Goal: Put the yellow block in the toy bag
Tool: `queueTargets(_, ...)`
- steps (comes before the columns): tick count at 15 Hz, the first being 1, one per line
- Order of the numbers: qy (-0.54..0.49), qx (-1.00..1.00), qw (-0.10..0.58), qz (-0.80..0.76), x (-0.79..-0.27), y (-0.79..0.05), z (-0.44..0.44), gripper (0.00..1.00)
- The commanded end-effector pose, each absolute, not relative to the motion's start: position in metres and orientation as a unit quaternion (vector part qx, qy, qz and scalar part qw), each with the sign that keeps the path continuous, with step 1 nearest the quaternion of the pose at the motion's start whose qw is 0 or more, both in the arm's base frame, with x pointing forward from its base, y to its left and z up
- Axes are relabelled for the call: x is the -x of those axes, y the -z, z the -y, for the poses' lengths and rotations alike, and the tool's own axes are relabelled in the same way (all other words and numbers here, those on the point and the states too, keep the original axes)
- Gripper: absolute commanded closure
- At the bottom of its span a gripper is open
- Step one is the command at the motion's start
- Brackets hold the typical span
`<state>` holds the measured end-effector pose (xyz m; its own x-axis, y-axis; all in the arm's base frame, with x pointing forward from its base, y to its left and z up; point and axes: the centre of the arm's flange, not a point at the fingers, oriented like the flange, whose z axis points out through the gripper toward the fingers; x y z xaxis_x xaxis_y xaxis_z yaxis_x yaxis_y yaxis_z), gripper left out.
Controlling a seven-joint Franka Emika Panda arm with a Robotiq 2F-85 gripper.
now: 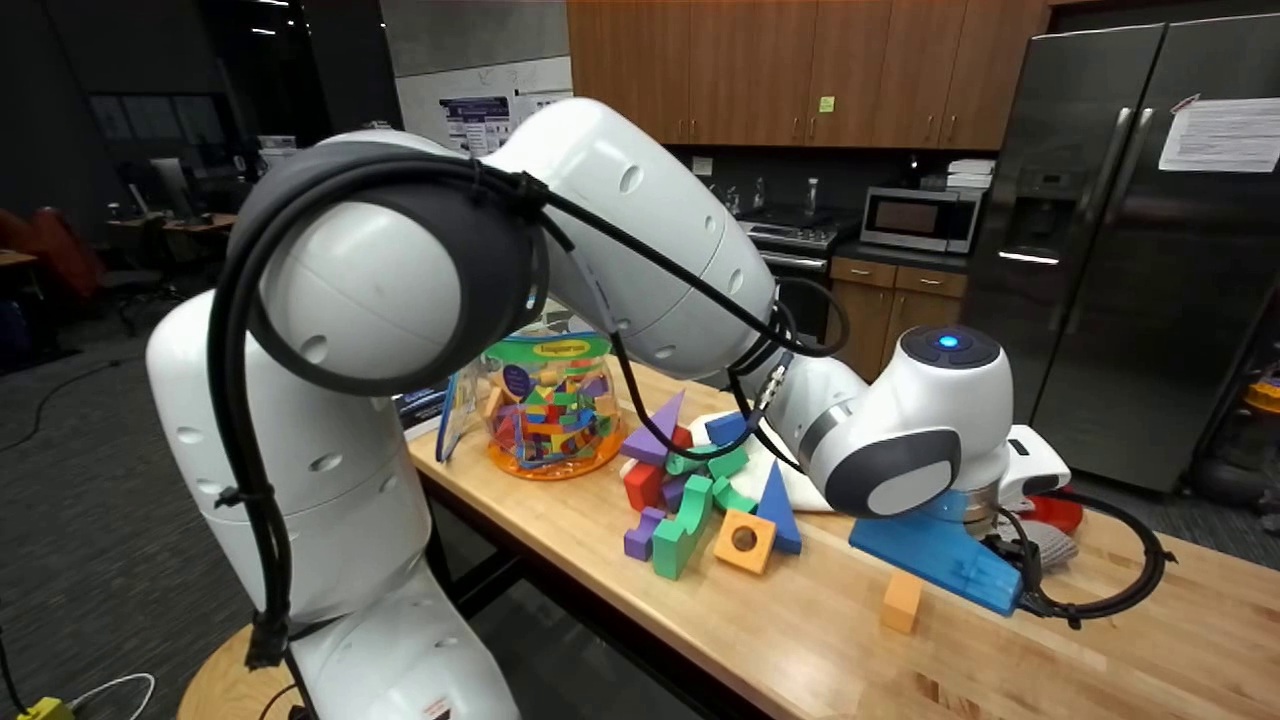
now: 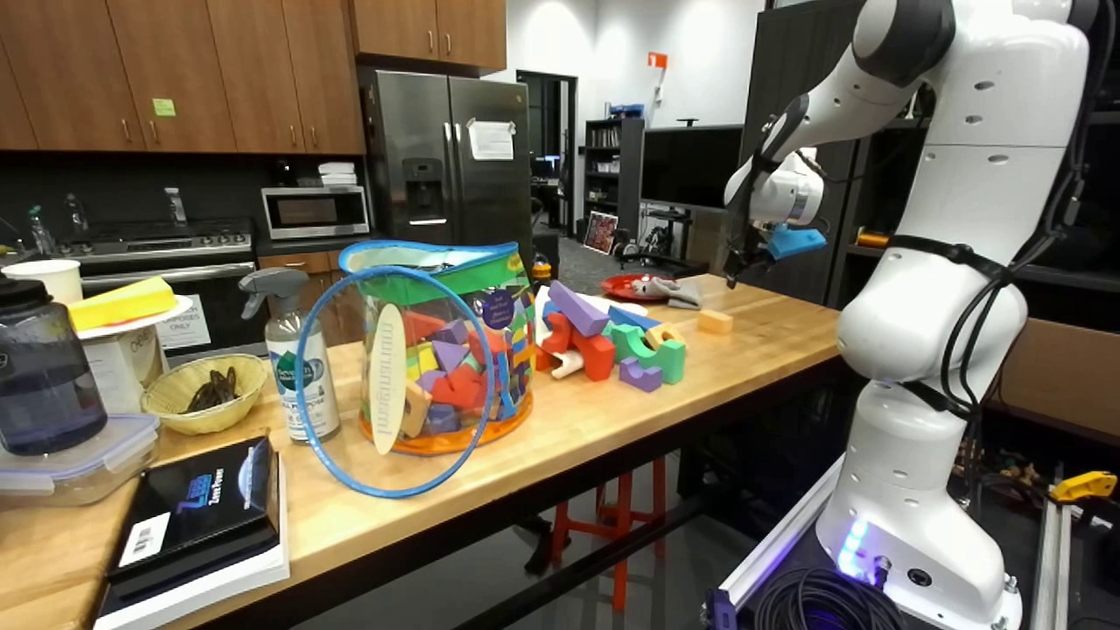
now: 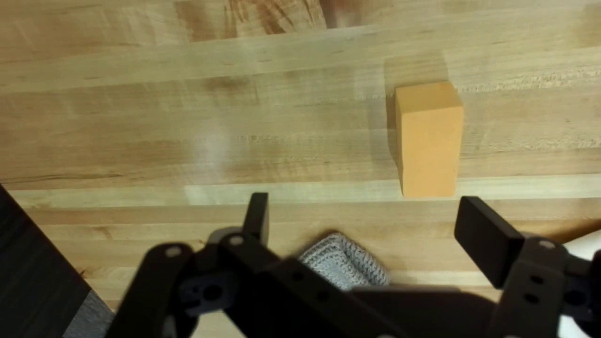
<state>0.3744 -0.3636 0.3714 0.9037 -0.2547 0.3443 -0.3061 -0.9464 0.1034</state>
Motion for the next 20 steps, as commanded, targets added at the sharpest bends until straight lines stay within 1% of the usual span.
queueTargets(1, -0.165, -0.973, 0.077, 0.144, -0.375, -0.371, 0.363, 0.0)
queueTargets(11, -0.165, -0.973, 0.077, 0.141, -0.377, -0.371, 0.361, 0.0)
queueTargets(14, -0.149, -0.975, 0.092, 0.14, -0.362, -0.354, 0.372, 0.0)
queueTargets(16, -0.151, -0.975, 0.082, 0.144, -0.351, -0.353, 0.369, 0.0)
queueTargets(17, -0.146, -0.975, 0.079, 0.148, -0.361, -0.353, 0.368, 0.0)
queueTargets(20, -0.143, -0.975, 0.078, 0.152, -0.355, -0.35, 0.369, 0.0)
